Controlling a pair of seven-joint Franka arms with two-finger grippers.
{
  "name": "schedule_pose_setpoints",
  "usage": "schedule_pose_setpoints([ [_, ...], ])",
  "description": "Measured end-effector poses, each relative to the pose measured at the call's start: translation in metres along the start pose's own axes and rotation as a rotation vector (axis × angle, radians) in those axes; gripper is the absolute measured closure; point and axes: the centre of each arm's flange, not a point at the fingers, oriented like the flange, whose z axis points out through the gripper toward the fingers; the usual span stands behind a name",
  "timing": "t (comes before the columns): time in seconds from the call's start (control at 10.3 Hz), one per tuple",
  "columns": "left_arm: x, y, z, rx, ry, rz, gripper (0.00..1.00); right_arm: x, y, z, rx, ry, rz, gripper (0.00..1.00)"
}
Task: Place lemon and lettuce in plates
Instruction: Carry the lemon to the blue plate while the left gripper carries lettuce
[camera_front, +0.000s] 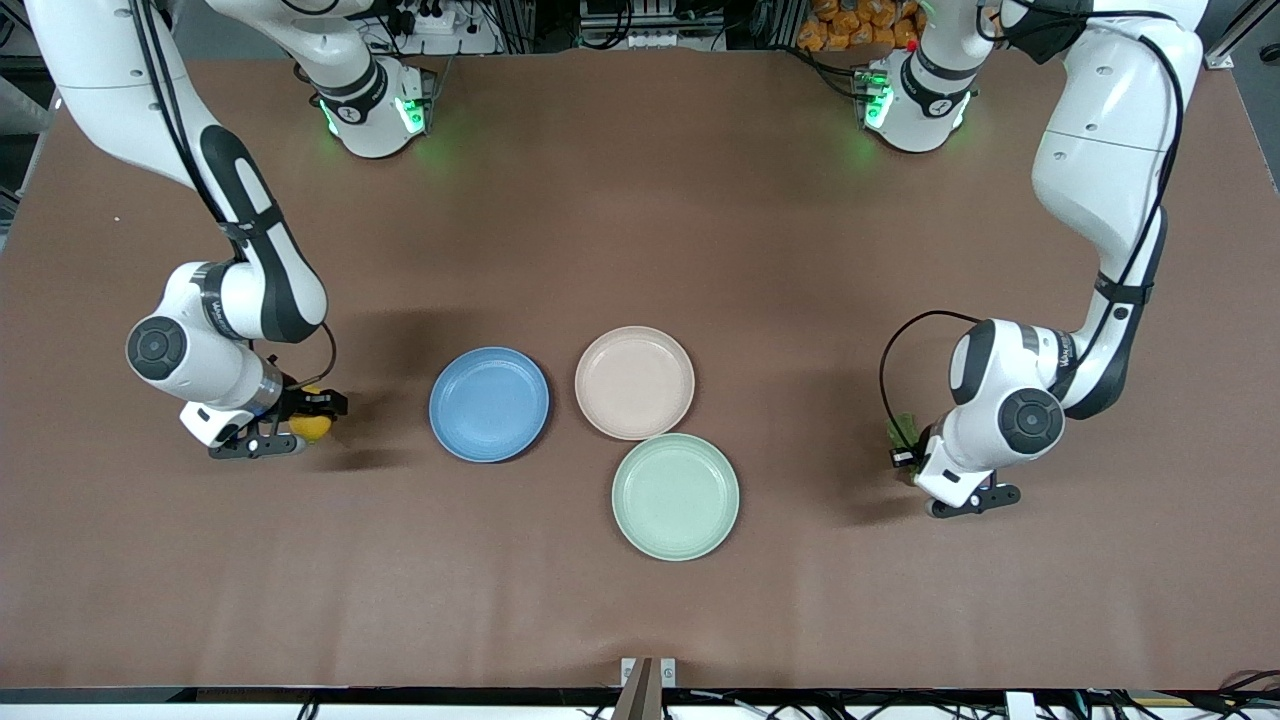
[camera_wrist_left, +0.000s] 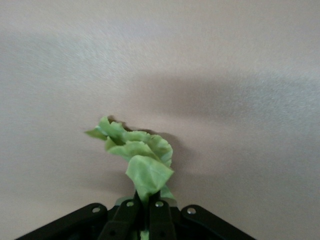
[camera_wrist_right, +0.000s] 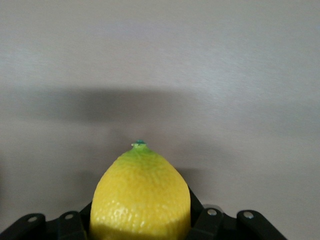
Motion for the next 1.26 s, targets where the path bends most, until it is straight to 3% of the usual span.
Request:
schedule_pose_setpoints([
  [0.39,-0.01,0.022,-0.07,-0.011,0.025,-0.01,0.96,0.018,-0.056,-0.026,0.072,-0.014,0.016,0.41],
  [1.26,-0.102,0.169,-0.098,-0.045,-0.04,-0.133,0.96,0.009,-0.202,-0.019,0.074,-0.024,0.03,0.41],
])
